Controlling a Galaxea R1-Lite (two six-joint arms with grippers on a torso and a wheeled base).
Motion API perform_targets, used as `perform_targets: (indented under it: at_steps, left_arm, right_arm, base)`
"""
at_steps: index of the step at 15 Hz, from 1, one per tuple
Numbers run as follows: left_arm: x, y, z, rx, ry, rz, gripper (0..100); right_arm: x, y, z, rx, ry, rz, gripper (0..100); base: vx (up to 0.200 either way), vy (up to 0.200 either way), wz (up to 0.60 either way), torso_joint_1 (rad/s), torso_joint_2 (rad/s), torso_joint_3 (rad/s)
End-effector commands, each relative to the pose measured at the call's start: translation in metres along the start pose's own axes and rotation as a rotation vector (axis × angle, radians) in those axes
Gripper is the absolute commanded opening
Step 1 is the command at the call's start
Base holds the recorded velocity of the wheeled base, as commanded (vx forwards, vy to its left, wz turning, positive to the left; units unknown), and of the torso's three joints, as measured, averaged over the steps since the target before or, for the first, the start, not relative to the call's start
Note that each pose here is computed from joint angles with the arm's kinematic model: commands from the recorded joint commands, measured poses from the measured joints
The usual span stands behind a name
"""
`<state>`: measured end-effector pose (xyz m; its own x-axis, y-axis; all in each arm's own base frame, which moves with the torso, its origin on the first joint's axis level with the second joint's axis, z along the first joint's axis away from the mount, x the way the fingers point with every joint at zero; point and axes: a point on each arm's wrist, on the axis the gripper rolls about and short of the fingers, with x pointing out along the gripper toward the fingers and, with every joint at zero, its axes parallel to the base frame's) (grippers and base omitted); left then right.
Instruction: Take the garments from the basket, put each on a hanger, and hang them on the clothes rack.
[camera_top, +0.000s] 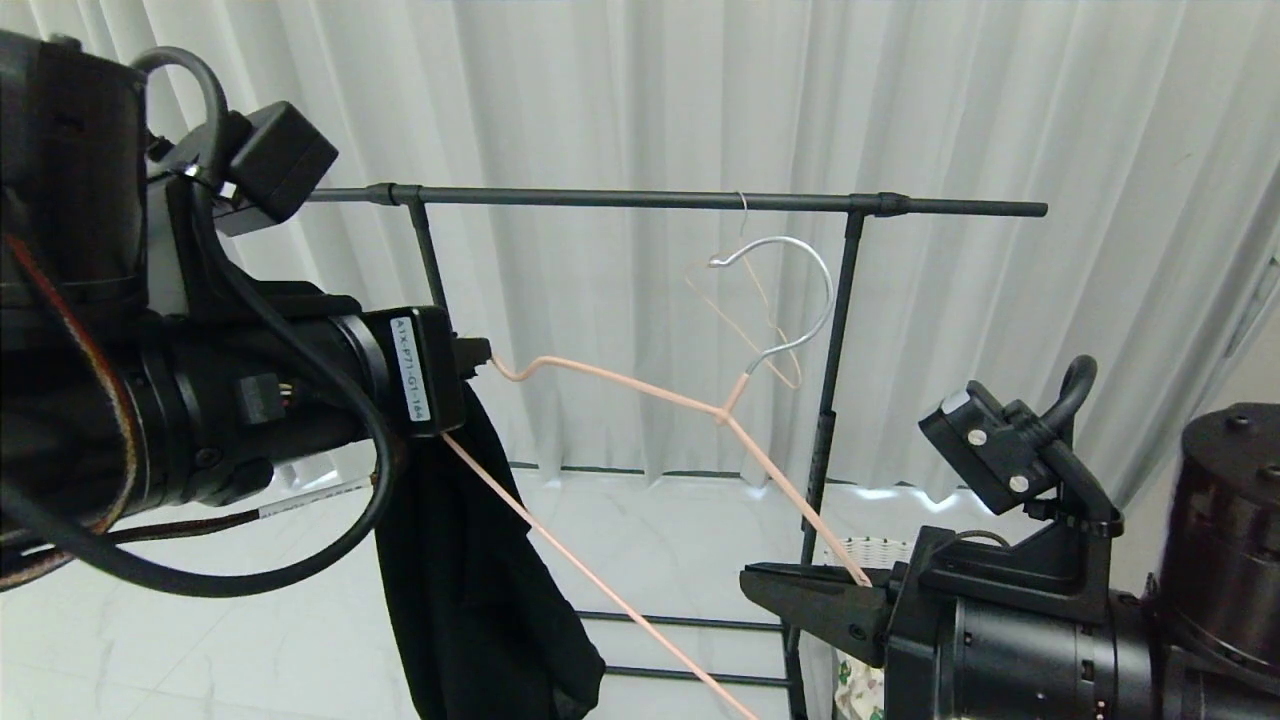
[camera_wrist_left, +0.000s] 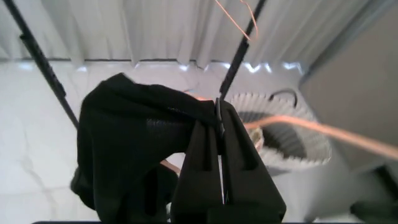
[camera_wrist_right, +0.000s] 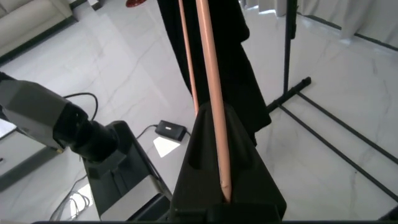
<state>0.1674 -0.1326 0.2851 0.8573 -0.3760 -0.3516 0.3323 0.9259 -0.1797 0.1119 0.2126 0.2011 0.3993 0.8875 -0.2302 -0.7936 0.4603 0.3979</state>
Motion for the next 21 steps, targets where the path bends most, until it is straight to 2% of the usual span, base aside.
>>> perform_targets:
  at_steps: [1,2,4,8,10,11,14,16,19,21]
  left_arm:
    - [-0.008,0.002,-0.004,0.074,0.01,-0.044,0]
    - [-0.011,0.002,-0.004,0.102,0.012,-0.088,0]
    - [-0.014,-0.001,0.0,0.102,0.009,-0.164,0]
    - [-0.013,-0.002,0.0,0.097,0.017,-0.183,0]
    - [-0.012,-0.004,-0.005,0.105,0.045,-0.227,0]
    - [-0.01,-0.002,-0.008,0.116,0.054,-0.213,0]
    - [-0.001,0.041,0.002,0.199,0.021,-0.018,0]
    - [-0.003,0.049,0.01,0.189,-0.003,0.006,0]
    - [0.0,0.05,0.009,0.191,0.009,0.001,0]
    - [0.003,0.051,0.008,0.191,0.016,0.002,0]
  right_arm:
    - [-0.001,0.0,0.001,0.001,-0.003,0.004,0]
    - [0.001,0.0,0.0,0.001,0.004,0.005,0]
    - [0.008,-0.001,-0.002,0.002,0.017,0.001,0]
    - [0.018,-0.001,0.001,0.01,0.019,0.008,0]
    - [0.024,0.001,0.005,0.018,-0.008,0.022,0]
    - [0.023,0.0,0.003,0.017,-0.001,0.02,0]
    - [-0.001,-0.007,-0.005,0.018,0.001,-0.002,0]
    - [-0.011,-0.007,-0.007,0.016,-0.006,0.005,0]
    - [-0.023,-0.001,-0.001,-0.018,-0.02,0.09,0]
    - [-0.027,-0.001,-0.001,-0.019,-0.026,0.099,0]
  base:
    - [0.0,0.0,0.0,0.0,0.0,0.0]
    - [0.0,0.0,0.0,0.0,0.0,0.0]
    - [0.0,0.0,0.0,0.0,0.0,0.0]
    - [0.0,0.0,0.0,0.0,0.0,0.0]
    - [0.0,0.0,0.0,0.0,0.0,0.0]
    - [0.0,0.0,0.0,0.0,0.0,0.0]
    - [0.0,0.0,0.0,0.0,0.0,0.0]
    - [0.0,0.0,0.0,0.0,0.0,0.0]
    - [0.0,0.0,0.0,0.0,0.0,0.0]
    - [0.0,0.0,0.0,0.0,0.0,0.0]
